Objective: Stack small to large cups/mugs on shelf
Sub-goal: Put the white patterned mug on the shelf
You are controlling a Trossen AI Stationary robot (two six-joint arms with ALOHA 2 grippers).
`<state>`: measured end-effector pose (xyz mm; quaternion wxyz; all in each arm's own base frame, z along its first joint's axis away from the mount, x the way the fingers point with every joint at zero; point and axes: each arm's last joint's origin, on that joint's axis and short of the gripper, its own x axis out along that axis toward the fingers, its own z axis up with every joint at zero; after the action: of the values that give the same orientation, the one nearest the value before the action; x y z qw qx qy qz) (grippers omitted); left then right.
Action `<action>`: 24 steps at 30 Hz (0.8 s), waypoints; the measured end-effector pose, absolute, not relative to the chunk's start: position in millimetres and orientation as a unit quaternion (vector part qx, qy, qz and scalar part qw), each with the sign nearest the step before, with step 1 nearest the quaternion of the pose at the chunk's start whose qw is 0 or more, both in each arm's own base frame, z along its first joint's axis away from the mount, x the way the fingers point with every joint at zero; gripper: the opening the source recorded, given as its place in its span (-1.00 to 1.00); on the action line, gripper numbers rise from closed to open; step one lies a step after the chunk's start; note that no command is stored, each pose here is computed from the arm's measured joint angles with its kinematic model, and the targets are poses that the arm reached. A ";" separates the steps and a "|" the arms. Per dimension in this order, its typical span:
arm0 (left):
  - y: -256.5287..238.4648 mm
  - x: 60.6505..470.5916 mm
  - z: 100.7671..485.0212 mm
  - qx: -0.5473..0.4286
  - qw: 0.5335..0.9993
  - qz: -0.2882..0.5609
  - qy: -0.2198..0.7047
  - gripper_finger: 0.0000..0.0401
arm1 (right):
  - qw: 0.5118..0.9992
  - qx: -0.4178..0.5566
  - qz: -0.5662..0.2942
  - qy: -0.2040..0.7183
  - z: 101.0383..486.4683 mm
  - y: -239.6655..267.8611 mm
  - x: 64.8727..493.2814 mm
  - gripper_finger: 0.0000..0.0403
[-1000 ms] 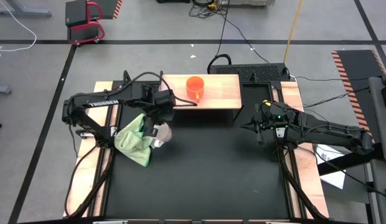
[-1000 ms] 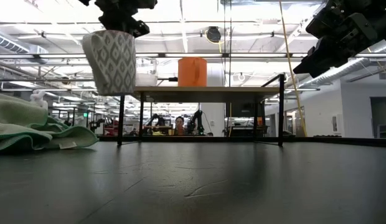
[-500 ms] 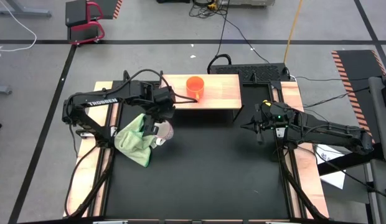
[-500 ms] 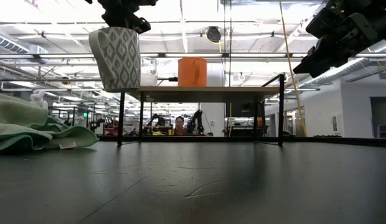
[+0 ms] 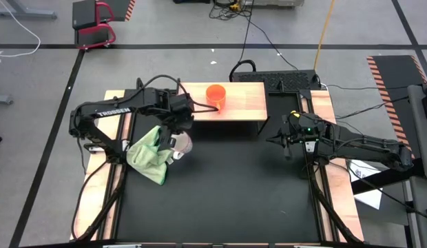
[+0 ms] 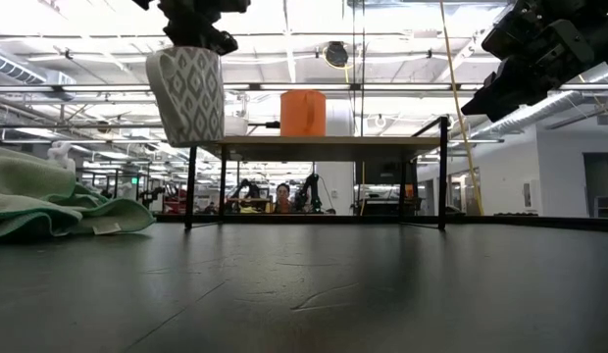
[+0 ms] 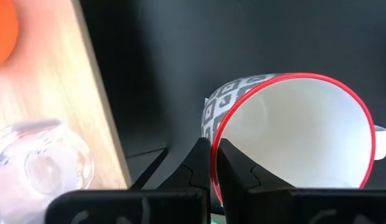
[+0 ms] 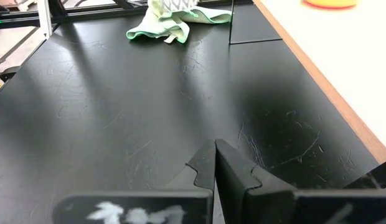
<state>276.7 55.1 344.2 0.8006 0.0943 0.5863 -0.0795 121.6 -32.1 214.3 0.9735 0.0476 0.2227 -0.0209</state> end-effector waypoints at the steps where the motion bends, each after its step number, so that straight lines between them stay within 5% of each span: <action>1: 57.1 276.7 343.4 0.091 0.799 -0.077 0.589 -0.95 | 0.974 0.048 -0.021 0.223 214.3 -32.1 121.6 -1.00; 24: 62.7 261.7 410.8 0.109 0.834 -0.030 0.539 -0.95 | 0.973 0.048 -0.021 0.223 214.1 -32.1 121.5 -1.00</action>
<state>261.7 62.7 410.8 0.8345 0.1089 0.5394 -0.0296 121.5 -32.1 214.1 0.9733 0.0483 0.2233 -0.0210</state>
